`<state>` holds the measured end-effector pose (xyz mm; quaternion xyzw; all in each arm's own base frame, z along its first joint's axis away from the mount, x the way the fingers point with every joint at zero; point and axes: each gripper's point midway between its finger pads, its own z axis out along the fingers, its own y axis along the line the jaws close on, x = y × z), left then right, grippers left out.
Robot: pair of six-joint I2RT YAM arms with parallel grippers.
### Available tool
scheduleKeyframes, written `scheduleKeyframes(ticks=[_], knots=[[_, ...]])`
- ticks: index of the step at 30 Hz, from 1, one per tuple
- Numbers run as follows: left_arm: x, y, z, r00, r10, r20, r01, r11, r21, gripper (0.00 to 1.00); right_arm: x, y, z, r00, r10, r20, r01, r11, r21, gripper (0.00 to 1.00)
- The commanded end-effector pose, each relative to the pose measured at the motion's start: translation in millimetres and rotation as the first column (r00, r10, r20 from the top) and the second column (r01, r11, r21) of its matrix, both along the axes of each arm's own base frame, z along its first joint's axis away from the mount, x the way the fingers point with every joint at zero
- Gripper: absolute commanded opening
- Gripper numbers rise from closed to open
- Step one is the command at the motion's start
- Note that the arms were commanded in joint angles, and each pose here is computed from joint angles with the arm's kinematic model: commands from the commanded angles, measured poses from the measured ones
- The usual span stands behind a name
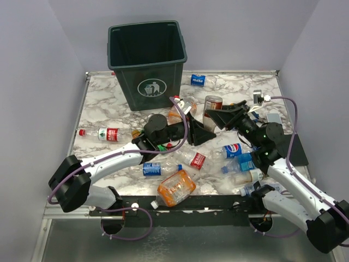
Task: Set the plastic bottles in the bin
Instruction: Pick up the plastic bottle at the center of the board.
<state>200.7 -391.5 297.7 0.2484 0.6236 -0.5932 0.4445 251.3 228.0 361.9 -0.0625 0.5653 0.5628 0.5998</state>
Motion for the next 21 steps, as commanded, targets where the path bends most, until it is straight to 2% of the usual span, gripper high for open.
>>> scheduleKeyframes(ticks=[1, 3, 5, 7, 15, 18, 21], knots=[[6.9, -1.1, 18.4, 0.998, 0.03, 0.062, -0.028, 0.999, -0.037, 0.28, -10.5, 7.0, 10.1, 0.998, 0.06, 0.004, -0.059, 0.996, -0.064, 0.7], [14.4, 4.0, 18.9, 0.993, 0.085, 0.077, -0.083, 0.996, -0.032, 0.2, -10.4, 6.3, 7.9, 0.998, 0.05, -0.031, -0.054, 0.99, -0.127, 0.89], [24.2, 12.0, 19.0, 0.981, 0.156, 0.112, -0.155, 0.988, -0.017, 0.11, -11.8, 3.1, 10.6, 0.998, 0.032, -0.048, -0.041, 0.983, -0.181, 0.99], [33.4, 20.7, 20.5, 0.963, 0.222, 0.15, -0.225, 0.974, 0.003, 0.0, -15.0, -2.4, 12.6, 0.998, 0.008, -0.07, -0.024, 0.971, -0.236, 1.0], [54.5, 45.3, 30.7, 0.886, 0.325, 0.331, -0.382, 0.916, 0.122, 0.0, -43.3, -29.7, 32.1, 0.996, -0.063, -0.058, 0.04, 0.944, -0.329, 1.0], [65.6, 58.5, 33.0, 0.822, 0.337, 0.459, -0.458, 0.87, 0.182, 0.0, -43.3, -41.5, 39.9, 0.989, -0.126, -0.074, 0.091, 0.927, -0.364, 1.0], [73.9, 69.7, 23.7, 0.735, 0.249, 0.63, -0.514, 0.811, 0.279, 0.0, -38.6, -48.1, 42.3, 0.979, -0.174, -0.108, 0.115, 0.904, -0.412, 1.0]])
